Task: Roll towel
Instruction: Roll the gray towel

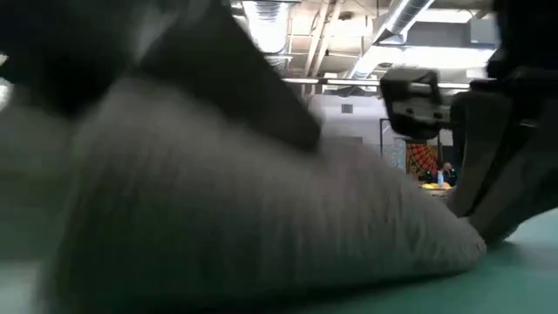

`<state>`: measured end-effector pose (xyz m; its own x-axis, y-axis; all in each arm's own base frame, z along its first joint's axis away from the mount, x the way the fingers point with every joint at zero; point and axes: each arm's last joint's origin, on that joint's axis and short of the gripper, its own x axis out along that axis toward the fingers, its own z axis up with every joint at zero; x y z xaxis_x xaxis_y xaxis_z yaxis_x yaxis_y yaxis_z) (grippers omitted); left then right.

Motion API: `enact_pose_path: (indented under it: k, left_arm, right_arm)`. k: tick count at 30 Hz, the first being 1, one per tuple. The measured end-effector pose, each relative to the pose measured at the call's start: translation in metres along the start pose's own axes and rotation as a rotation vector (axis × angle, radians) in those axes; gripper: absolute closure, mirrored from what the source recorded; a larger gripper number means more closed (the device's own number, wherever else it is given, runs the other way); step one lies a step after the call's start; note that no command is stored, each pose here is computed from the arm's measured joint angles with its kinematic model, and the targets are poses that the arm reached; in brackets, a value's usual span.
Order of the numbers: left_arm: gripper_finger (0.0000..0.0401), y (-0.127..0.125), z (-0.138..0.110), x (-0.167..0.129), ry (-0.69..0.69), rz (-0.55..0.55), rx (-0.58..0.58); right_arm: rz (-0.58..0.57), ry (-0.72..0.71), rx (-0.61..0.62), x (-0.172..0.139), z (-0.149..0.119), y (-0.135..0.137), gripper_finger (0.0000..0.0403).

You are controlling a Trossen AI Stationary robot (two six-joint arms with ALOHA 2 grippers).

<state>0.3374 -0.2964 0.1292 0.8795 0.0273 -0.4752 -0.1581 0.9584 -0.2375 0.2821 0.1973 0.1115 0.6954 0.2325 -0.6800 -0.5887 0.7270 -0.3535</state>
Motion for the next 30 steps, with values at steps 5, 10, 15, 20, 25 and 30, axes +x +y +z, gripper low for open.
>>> enact_pose_path:
  k: [5, 10, 15, 20, 25, 30]
  left_arm:
    - [0.0401, 0.003, 0.016, -0.002, -0.022, 0.002, 0.087]
    - [0.0401, 0.011, 0.022, 0.000, 0.036, 0.003, 0.156]
    - [0.0401, 0.017, 0.011, -0.003, 0.143, 0.038, 0.140]
    - [0.0395, 0.014, 0.021, -0.011, 0.148, 0.008, 0.048]
    - [0.0349, 0.016, 0.027, -0.009, 0.152, -0.013, 0.007]
    - [0.0294, 0.015, 0.022, -0.008, 0.137, 0.004, -0.017]
  right_arm:
    - [0.175, -0.023, 0.221, 0.004, 0.000, -0.017, 0.0382]
    - [0.449, 0.018, 0.473, 0.006, -0.003, -0.036, 0.0377]
    - [0.627, 0.048, 0.615, 0.005, -0.005, -0.047, 0.0384]
    - [0.637, 0.065, 0.691, 0.005, -0.002, -0.058, 0.0382]
    - [0.634, 0.056, 0.726, 0.005, 0.006, -0.067, 0.0382]
    - [0.635, 0.058, 0.732, 0.002, 0.021, -0.074, 0.0382]
